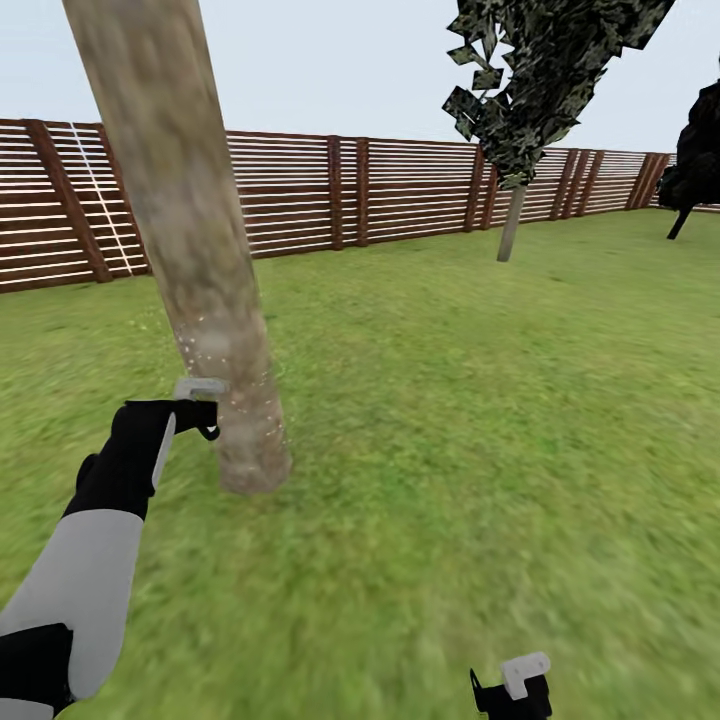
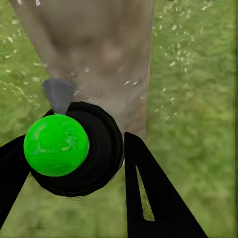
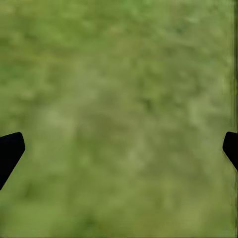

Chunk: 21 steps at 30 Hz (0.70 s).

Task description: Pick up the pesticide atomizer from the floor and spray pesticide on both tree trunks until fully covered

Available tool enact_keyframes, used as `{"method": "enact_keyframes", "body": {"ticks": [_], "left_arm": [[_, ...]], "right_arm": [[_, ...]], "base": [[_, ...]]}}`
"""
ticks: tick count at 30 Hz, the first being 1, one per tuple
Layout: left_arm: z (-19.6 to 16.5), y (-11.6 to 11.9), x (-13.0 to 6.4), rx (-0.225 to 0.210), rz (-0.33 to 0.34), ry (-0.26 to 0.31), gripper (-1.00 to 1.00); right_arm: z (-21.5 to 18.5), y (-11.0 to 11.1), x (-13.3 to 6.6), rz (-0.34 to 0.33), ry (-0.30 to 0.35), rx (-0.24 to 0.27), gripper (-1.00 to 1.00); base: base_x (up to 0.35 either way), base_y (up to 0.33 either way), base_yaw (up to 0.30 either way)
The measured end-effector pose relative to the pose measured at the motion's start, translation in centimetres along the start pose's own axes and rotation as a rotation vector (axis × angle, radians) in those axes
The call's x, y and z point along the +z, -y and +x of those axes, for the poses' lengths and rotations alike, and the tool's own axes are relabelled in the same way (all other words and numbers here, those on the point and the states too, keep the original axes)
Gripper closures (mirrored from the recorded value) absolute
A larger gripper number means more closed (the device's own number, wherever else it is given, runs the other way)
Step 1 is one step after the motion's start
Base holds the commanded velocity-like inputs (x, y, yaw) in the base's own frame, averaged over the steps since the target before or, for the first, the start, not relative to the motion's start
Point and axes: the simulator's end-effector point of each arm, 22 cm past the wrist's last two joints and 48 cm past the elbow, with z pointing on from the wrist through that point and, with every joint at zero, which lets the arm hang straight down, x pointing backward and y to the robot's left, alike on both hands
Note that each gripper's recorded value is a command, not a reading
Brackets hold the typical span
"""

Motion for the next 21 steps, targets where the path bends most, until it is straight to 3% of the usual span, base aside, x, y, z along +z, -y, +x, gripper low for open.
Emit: {"method": "enact_keyframes", "body": {"ticks": [4, 12, 16, 18, 21], "left_arm": [[0.2, 0.0, 0.0, 0.001, -0.001, -0.003, 1.0], [0.2, 0.7, 0.1, 0.0, 0.008, -0.004, 1.0], [0.8, 4.5, 0.3, -0.011, 0.065, -0.013, 1.0], [1.2, 3.0, 0.4, -0.006, 0.039, -0.02, 1.0], [2.1, -5.1, 0.1, 0.022, -0.076, -0.039, 1.0]], "right_arm": [[0.0, 0.0, 0.0, 0.0, 0.0, 0.0, -1.0], [0.0, 0.0, 0.0, 0.0, 0.001, 0.0, -1.0], [0.0, 0.0, 0.0, 0.0, 0.0, 0.0, -1.0], [0.0, 0.0, 0.0, 0.0, 0.001, 0.0, -1.0], [0.0, 0.0, 0.0, 0.0, 0.0, 0.0, -1.0]], "base": [[0.052, -0.261, 0.011], [0.049, -0.268, 0.24], [0.198, -0.23, 0.017], [0.204, -0.226, 0.001], [0.193, -0.228, 0.0]]}}
